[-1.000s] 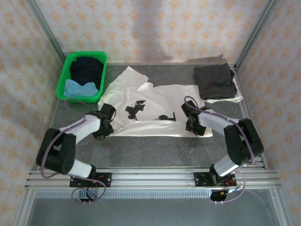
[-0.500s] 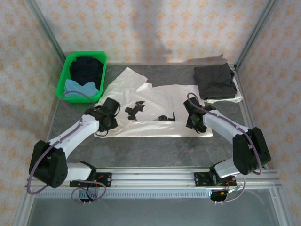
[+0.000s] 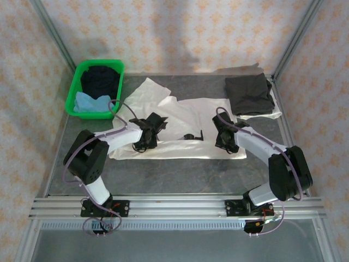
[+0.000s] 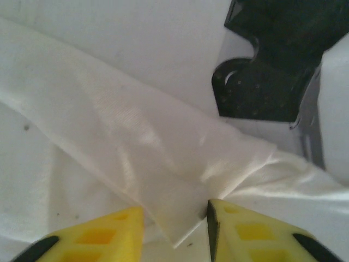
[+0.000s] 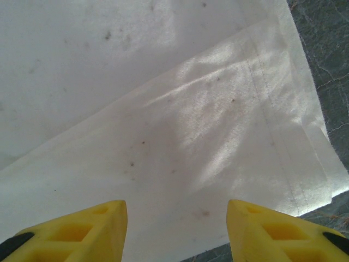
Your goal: Fold and stack the t-shirts
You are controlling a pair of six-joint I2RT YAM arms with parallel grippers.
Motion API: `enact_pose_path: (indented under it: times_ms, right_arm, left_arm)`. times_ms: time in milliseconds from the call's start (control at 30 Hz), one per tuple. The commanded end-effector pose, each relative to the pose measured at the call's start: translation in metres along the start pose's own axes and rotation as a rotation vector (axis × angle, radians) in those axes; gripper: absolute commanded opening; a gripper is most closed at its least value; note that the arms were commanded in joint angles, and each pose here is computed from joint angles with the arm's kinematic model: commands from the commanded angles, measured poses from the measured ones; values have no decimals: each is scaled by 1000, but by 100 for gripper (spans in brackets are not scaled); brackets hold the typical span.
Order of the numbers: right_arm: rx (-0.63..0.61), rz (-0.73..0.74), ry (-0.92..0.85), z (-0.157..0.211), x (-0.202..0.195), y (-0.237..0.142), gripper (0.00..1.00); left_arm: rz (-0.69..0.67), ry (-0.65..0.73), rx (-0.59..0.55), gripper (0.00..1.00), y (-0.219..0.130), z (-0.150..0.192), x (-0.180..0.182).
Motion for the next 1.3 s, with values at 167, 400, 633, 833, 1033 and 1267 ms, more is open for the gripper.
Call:
enact_pose_path:
  times_ms: [167,400,633,833,1033,1267]
  right_arm:
    - [-34,29,-6,-8,-2,-1,51]
    - [-41,49,-7,-8,-6,0,51]
    - [-44,58,-9,-9,-7,0,51]
    - [-42,63,-11,-10,-7,1,51]
    - [-38,51,-16,-13,-3,-2,51]
    - [-79,5,-25,-21,4,-12,51]
  left_arm:
    - [-81,59,-62,0,-2,-22,-14]
    - [-71,93,-99,0,-11,-37,-19]
    - [-56,333,-88,0,-7,-68,-60]
    - [-50,413,-51,0,11,-73,-74]
    - [-33,364,-65,43,8,-84,-72]
    - [76,137,-160,62,-35,-90,-20]
Point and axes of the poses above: each hand's point on the last joint's axis, 136 mm out from that joint toward the fingers, its own y axis out along the fingers, its own x axis along the line the jaws close on, z = x × y, the point moved 7 cm from there along -y, back along the fingers, and after that the axes turned 1 degree about -y, right-handed, at the moved point
